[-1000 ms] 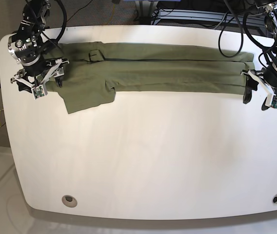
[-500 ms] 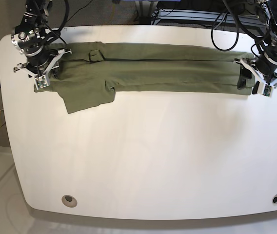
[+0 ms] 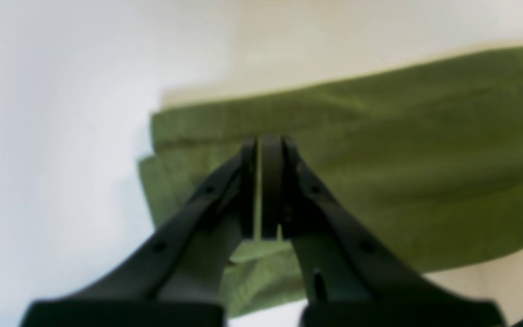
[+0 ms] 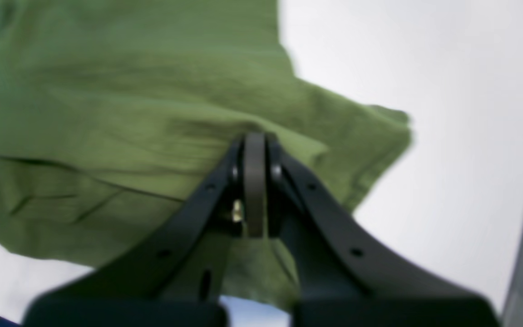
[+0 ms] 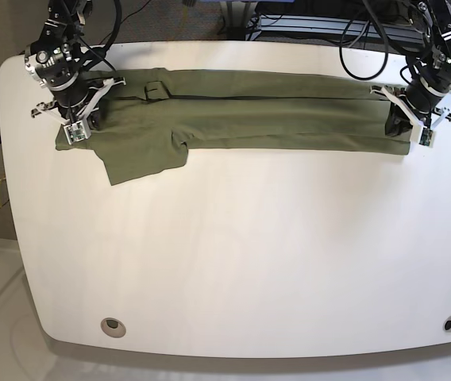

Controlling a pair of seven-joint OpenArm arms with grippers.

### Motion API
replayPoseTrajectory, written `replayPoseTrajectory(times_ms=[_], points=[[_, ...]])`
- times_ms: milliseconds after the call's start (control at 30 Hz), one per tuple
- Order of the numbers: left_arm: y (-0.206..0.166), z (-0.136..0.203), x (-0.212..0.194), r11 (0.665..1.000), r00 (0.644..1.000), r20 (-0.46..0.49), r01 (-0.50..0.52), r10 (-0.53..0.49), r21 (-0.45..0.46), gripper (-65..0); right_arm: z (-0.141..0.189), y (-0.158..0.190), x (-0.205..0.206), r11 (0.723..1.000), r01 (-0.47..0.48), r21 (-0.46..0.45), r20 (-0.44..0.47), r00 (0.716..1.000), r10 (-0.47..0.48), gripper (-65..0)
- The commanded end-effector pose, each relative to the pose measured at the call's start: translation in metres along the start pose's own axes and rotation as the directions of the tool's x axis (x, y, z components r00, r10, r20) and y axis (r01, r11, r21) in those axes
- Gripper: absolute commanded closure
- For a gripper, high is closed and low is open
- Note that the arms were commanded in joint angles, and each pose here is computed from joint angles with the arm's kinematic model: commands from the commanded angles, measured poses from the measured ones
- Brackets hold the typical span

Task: Fold the T-shirt properly
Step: 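Regrasp the folded shirt ends with both grippers and pull them apart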

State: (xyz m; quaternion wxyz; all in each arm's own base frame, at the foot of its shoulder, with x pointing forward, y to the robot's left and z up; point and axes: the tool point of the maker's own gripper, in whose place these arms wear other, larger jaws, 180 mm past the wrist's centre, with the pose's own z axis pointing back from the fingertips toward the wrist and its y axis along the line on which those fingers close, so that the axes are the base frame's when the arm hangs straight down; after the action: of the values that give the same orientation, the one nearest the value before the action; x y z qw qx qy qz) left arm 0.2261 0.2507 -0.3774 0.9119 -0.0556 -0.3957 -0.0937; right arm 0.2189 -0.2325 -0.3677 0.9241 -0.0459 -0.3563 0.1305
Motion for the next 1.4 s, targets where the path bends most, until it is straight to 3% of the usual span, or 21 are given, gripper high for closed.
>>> replayPoseTrajectory(times_ms=[0, 433, 767, 1367], points=[[0.004, -0.002, -0.004, 1.000, 1.000, 0.004, -0.022, 0.022, -0.002, 0.0, -0.004, -0.004, 0.002, 1.000, 0.009, -0.003, 0.013, 1.000, -0.009, 0.0], [-0.013, -0.025, -0.045, 0.991, 0.992, -0.066, -0.113, 0.109, -0.073, 0.0, -0.037, 0.021, -0.026, 0.993, 0.061, 0.097, -0.052, 0.997, -0.056, 0.0], [-0.008, -0.039, -0.050, 0.985, 0.986, -0.077, -0.156, 0.150, -0.076, 0.0, -0.061, 0.030, -0.028, 0.984, 0.112, 0.139, -0.056, 0.993, -0.105, 0.0], [0.007, -0.050, -0.027, 0.997, 0.996, -0.065, -0.070, 0.068, -0.029, 0.0, -0.087, 0.002, 0.000, 0.985, 0.124, 0.121, -0.027, 0.992, -0.122, 0.0]])
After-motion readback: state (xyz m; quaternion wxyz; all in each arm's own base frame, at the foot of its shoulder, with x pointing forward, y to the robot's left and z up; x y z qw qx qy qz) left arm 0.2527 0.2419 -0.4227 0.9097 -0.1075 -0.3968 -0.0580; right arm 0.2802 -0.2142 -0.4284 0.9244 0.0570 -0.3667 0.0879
